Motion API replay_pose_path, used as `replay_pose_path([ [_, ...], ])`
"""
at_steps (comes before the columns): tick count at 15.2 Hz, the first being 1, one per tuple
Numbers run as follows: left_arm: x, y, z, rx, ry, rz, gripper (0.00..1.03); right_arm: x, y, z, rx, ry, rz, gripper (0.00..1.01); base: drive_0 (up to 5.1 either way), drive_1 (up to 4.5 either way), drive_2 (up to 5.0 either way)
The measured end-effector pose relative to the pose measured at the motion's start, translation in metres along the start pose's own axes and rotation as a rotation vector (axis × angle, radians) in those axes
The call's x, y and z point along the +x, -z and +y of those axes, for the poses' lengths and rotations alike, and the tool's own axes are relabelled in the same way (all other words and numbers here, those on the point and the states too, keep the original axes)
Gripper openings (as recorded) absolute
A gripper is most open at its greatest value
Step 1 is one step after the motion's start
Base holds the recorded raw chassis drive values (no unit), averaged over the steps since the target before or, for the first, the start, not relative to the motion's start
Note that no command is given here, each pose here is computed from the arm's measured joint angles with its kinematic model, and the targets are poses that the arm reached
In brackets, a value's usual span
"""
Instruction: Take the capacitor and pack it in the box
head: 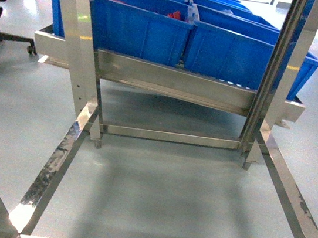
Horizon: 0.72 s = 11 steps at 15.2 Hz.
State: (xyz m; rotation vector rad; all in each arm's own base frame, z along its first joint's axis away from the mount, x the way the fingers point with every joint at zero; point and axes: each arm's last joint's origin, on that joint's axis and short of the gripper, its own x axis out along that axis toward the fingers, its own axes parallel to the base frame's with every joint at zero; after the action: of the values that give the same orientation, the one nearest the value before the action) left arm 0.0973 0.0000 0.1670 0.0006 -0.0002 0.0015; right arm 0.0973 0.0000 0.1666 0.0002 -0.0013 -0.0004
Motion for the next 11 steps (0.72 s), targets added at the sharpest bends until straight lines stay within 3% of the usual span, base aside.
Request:
replay_pose_path([
  [11, 0.0000, 0.0001, 0.0000, 0.000, 0.001, 0.002, 0.98, 0.0000, 0.0001, 0.0000, 0.000, 0.000, 0.001, 0.98, 0.0, 0.00, 0.0],
])
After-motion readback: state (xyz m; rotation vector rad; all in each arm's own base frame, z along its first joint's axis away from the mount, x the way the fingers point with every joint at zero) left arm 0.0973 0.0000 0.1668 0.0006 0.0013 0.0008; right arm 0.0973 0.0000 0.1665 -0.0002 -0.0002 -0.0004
